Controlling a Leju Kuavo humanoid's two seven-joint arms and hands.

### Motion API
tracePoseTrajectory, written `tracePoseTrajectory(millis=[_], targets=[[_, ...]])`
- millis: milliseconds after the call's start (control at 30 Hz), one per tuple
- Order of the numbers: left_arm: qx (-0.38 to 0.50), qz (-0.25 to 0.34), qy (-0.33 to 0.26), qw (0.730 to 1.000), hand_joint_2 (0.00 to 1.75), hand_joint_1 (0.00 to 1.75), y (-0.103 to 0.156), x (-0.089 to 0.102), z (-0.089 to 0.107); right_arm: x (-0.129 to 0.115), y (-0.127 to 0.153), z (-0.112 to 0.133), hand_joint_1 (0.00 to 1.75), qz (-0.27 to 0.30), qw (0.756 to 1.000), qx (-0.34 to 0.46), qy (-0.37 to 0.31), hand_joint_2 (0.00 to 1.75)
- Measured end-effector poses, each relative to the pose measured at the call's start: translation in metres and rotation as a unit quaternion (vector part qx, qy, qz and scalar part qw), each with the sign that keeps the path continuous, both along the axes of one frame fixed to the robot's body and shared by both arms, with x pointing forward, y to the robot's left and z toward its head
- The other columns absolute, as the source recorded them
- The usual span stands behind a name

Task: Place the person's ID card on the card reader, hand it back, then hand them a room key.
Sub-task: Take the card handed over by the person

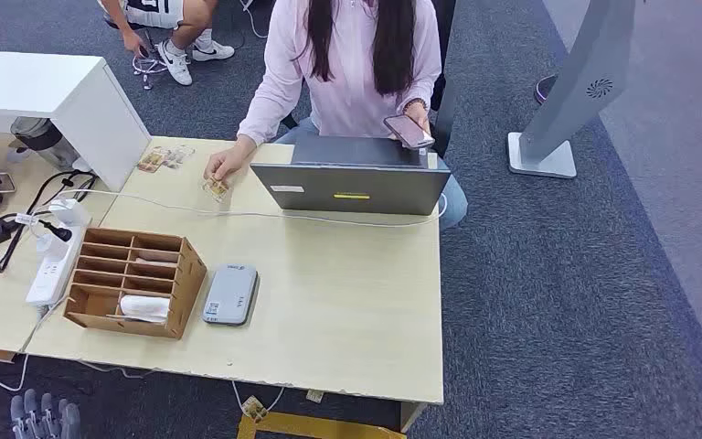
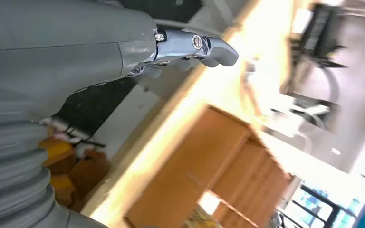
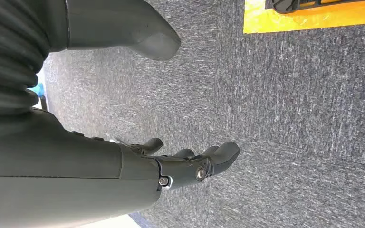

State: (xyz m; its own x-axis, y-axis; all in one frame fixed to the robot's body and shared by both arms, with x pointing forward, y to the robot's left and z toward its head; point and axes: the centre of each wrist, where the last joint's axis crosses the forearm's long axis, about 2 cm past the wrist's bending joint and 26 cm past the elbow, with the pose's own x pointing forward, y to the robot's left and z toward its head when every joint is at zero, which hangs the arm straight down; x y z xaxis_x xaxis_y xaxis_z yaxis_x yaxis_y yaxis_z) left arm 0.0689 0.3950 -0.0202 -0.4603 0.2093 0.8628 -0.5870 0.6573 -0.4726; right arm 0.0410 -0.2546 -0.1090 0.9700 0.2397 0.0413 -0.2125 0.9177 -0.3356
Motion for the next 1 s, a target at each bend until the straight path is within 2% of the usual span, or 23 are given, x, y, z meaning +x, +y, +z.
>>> tracePoseTrajectory(millis=[167,433,700,1000], targets=[[0.053,-0.024,-0.001,0.998,1.75,0.0,0.011,0.017,0.02,0.0,0.0,0.0,0.0,-0.002,1.0,0.002,-0.002,1.75],[0.14,-0.077,0.013,0.987,1.75,0.0,0.017,0.068,0.053,0.0,-0.001,0.0,0.0,0.0,1.0,0.01,-0.005,1.75],[0.232,-0.13,0.045,0.963,1.75,0.0,0.014,0.135,0.091,0.001,-0.002,0.0,0.0,0.005,1.0,0.016,-0.006,1.75],[0.349,-0.181,0.081,0.916,1.75,0.0,-0.001,0.205,0.142,0.001,-0.003,0.0,0.0,0.009,1.0,0.021,-0.006,1.75]])
